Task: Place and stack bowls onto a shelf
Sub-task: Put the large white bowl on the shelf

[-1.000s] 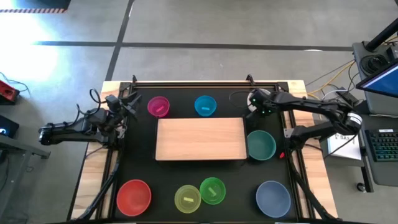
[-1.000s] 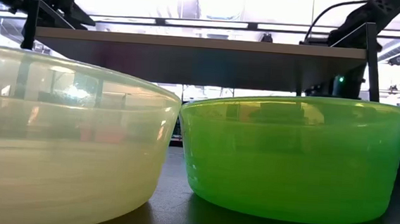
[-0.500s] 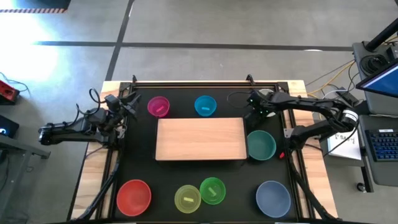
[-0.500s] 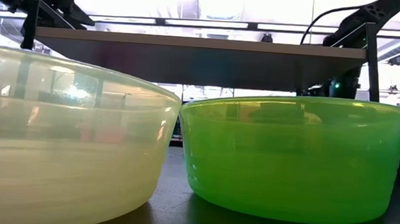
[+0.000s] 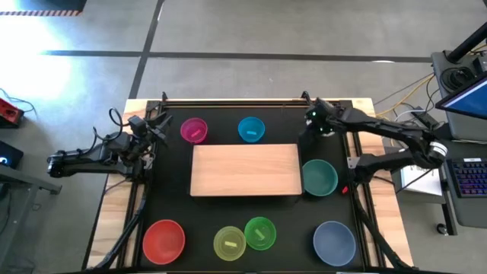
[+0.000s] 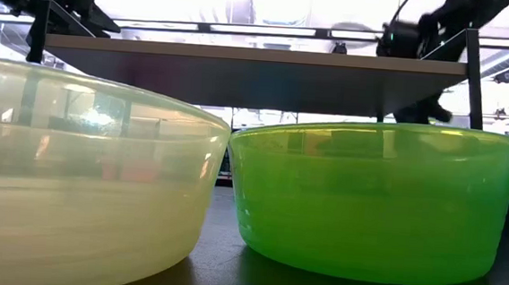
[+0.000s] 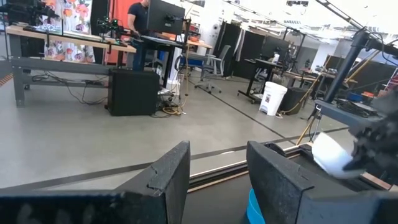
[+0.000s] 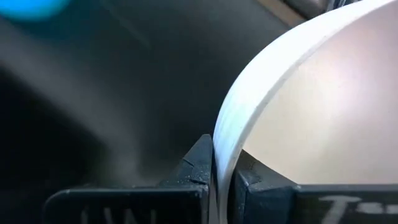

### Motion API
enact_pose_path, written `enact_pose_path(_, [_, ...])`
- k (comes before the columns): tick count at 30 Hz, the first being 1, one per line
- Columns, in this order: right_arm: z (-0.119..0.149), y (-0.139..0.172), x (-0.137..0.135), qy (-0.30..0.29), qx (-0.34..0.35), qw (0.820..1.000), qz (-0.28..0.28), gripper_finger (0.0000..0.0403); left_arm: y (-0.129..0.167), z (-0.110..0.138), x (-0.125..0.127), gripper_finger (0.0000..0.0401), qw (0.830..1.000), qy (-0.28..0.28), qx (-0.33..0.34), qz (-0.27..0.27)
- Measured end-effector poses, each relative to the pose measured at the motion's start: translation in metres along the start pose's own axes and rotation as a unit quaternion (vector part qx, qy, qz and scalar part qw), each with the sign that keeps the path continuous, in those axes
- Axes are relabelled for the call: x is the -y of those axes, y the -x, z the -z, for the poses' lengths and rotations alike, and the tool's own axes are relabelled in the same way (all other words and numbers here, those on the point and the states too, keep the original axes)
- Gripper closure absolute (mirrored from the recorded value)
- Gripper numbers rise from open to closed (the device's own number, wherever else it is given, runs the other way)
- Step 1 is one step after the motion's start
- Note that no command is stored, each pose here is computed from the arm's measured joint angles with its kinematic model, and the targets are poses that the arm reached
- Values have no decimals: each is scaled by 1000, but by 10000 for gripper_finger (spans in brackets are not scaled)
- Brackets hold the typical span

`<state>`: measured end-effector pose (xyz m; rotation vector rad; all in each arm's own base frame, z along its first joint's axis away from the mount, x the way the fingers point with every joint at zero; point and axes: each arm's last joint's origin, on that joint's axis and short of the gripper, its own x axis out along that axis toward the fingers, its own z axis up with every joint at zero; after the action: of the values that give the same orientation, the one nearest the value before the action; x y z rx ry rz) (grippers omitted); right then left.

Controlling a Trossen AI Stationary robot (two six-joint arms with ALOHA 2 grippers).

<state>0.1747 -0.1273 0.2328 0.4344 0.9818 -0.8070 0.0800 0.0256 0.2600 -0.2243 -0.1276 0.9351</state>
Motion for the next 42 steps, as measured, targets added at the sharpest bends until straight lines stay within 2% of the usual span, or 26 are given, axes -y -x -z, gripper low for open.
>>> enact_pose_path(3, [-18, 23, -1, 23, 52, 998, -10, 395, 0, 0, 0, 259, 1000, 0, 0, 0])
enact_pose_path(10, [-56, 71, -16, 160, 145, 976, -33, 395, 0, 0, 0, 259, 1000, 0, 0, 0])
enact_pose_path(16, [-71, 90, -46, 242, 160, 946, -144, 395, 0, 0, 0, 259, 1000, -1, -1, 0])
enact_pose_path(21, [-67, 90, -77, 313, 136, 917, -205, 394, 0, 1, 0, 259, 1000, -3, -2, 0])
enact_pose_path(28, [-57, 92, -113, 374, 104, 891, -237, 394, 0, 2, 0, 259, 1000, -10, -8, -2])
enact_pose_path(42, [-23, 98, -165, 462, 28, 839, -284, 394, 0, 6, -1, 259, 1000, -22, -21, -5])
